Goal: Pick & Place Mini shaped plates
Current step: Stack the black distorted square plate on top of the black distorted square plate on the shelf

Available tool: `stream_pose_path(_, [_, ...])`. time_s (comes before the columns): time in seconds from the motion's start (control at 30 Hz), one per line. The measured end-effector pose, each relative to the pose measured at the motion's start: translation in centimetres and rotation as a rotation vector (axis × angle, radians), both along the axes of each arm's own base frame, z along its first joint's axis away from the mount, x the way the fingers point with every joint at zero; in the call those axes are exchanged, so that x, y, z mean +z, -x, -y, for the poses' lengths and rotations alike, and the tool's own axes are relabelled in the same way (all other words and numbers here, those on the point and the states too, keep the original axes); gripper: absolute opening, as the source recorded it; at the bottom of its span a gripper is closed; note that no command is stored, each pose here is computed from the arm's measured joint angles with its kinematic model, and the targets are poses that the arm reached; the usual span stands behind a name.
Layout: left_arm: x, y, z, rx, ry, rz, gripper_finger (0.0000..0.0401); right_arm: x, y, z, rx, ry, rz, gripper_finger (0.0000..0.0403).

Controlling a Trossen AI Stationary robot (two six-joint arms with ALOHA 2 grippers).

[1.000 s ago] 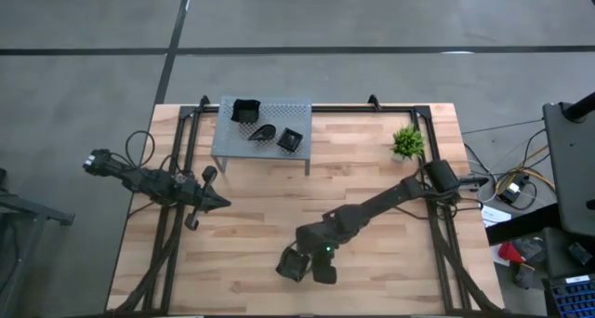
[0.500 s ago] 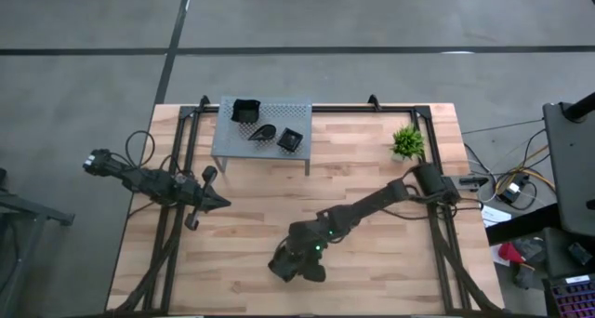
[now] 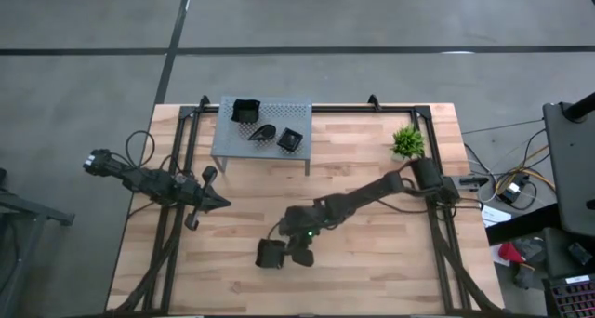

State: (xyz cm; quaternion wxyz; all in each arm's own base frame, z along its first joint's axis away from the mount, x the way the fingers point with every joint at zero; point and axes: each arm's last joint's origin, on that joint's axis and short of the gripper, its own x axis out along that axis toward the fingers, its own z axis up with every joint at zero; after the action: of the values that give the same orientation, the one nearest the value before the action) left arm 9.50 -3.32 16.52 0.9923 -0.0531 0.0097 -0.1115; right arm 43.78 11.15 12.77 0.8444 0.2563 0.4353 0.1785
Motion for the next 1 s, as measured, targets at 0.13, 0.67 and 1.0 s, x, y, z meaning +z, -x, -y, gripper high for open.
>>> stream_pose_path(0.13, [0.0,0.0,0.0,0.000,0.000,0.000,0.0000,0.6,-0.6,0.2,-0.013,-0.013,0.082,0.0008])
stream_pose_path(0.67, [0.0,0.0,0.0,0.000,0.000,0.000,0.0000,5.7,3.1,-0.8,0.112,0.138,0.140,0.0008])
stream_pose_path(1.0, [0.0,0.0,0.0,0.000,-0.002,-0.005,0.0000,9.0,10.6,-0.3,-0.059,0.280,0.407,0.0008])
